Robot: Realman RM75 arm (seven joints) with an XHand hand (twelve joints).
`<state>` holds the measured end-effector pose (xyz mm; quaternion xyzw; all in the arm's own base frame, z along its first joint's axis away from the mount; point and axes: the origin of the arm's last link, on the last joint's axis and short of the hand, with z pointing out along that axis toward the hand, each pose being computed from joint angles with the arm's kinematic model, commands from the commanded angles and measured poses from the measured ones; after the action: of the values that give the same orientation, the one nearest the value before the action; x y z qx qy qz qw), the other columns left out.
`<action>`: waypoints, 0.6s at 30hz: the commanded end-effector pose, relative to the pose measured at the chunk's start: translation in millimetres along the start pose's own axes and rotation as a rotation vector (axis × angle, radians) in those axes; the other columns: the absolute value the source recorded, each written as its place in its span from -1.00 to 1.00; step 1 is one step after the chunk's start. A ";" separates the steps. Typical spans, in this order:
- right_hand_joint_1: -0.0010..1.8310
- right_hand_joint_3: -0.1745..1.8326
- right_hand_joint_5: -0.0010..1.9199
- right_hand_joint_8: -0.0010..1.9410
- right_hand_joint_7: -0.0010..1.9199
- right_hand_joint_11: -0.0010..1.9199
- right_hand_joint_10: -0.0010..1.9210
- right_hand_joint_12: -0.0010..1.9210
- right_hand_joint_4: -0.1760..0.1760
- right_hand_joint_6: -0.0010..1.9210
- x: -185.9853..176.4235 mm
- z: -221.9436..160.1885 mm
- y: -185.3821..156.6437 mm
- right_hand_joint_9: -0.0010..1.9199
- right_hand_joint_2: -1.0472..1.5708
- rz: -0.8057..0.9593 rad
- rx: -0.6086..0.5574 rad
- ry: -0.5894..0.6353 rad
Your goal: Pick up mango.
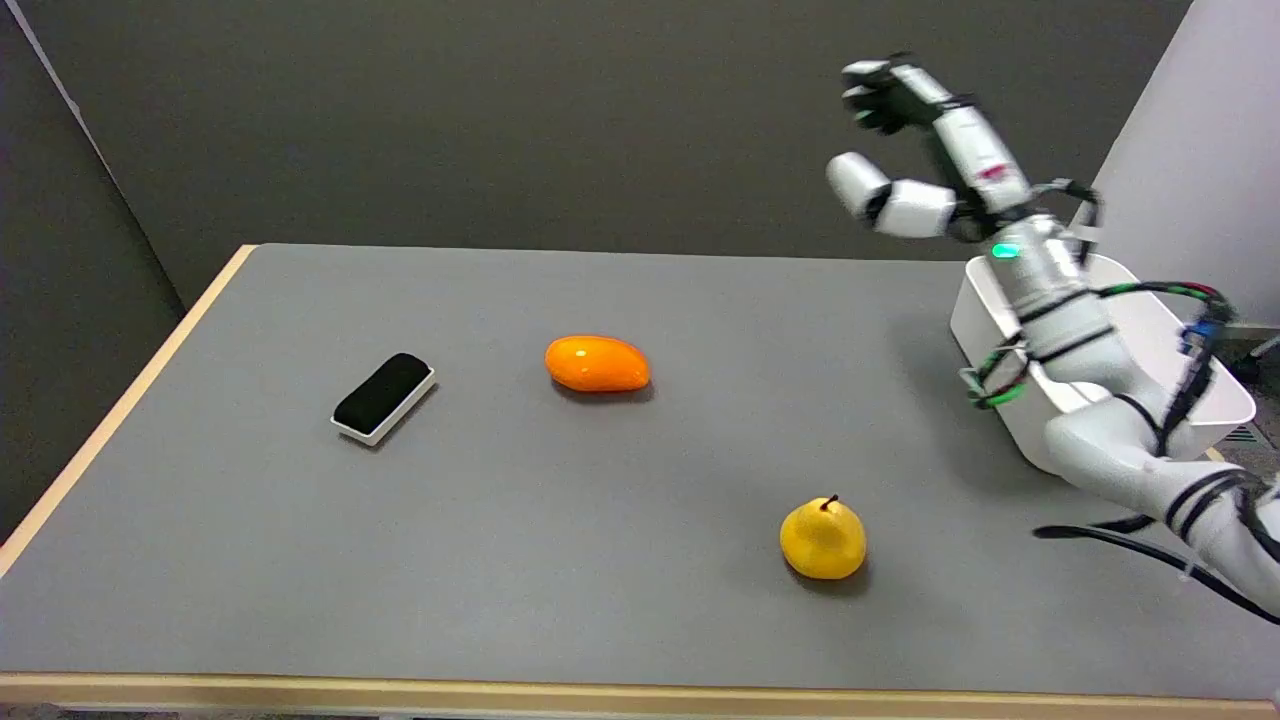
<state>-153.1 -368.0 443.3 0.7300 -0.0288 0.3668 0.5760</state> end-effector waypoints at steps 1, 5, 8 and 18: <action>-0.50 0.01 -0.72 -0.50 -0.54 -0.75 0.04 0.50 -0.13 -0.49 -127.7 40.0 -144.1 -0.63 0.29 -0.515 0.183 -0.454; -0.55 -0.01 -0.73 -0.54 -0.59 -0.77 -0.02 0.49 -0.26 -0.50 -156.3 35.6 -165.5 -0.70 0.28 -0.481 0.202 -0.532; -0.58 -0.02 -0.74 -0.58 -0.63 -0.79 -0.07 0.46 -0.38 -0.52 -178.7 30.8 -176.3 -0.74 0.27 -0.481 0.214 -0.586; -0.63 -0.04 -0.80 -0.66 -0.76 -0.87 -0.22 0.39 -0.58 -0.57 -214.1 33.5 -180.2 -0.89 0.26 -0.455 0.178 -0.641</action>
<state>-185.8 -410.7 264.3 0.8123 -0.0144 0.0903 0.5761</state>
